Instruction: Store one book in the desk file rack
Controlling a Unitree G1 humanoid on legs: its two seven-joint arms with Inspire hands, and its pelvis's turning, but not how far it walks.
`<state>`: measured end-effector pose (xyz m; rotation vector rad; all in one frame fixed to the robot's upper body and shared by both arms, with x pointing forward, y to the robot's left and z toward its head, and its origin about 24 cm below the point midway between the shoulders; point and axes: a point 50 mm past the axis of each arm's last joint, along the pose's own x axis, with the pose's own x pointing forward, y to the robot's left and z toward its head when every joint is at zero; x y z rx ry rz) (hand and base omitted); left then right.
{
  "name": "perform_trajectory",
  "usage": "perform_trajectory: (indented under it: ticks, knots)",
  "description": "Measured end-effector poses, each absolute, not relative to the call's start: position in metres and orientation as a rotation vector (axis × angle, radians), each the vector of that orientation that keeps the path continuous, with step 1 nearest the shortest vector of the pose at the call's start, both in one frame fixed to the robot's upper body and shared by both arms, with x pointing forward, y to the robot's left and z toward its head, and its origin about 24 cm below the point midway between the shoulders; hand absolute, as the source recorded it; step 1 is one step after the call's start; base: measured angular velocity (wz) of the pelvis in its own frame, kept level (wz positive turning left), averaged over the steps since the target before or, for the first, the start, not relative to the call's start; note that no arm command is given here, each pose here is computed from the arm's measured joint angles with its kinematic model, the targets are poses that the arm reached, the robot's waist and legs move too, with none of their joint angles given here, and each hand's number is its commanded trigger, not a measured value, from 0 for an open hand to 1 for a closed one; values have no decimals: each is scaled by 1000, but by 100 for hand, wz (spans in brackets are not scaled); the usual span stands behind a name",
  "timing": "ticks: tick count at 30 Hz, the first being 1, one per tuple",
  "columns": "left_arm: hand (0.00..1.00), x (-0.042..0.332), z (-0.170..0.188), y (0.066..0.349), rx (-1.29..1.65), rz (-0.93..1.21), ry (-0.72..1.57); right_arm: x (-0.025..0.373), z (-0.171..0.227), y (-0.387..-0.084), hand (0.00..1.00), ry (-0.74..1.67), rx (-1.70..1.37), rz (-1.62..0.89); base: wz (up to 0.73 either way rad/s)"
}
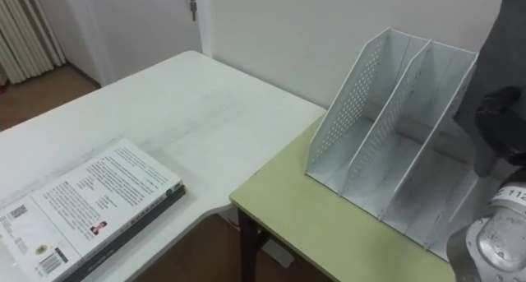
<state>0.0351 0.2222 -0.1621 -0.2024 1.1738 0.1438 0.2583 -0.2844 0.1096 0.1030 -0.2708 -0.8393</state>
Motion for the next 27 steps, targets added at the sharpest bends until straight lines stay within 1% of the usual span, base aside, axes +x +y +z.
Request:
perform_trajectory:
  ticks: [2, 3, 4, 5, 14, 21, 27]
  knots:
    - [0, 35, -162, 222, -202, 144, 1175, 259, 107, -283, 100, -257, 135, -823, 0]
    - [0, 35, -162, 222, -202, 144, 1175, 259, 106, -283, 85, -250, 152, -817, 0]
    - [0, 35, -162, 223, -202, 143, 1176, 258, 105, -283, 7, -245, 161, -811, 0]
    - [0, 34, -162, 223, -202, 143, 1176, 258, 105, -283, 0, -244, 161, -810, 0]
    - [0, 33, -162, 225, -205, 149, 1181, 261, 102, -279, 0, -225, 222, -732, 0]
    - [0, 33, -162, 224, -219, 157, 1188, 266, 96, -269, 0, -192, 230, -635, 0]
    - [0, 33, -162, 224, -221, 155, 1190, 267, 96, -268, 0, -187, 239, -610, 0]
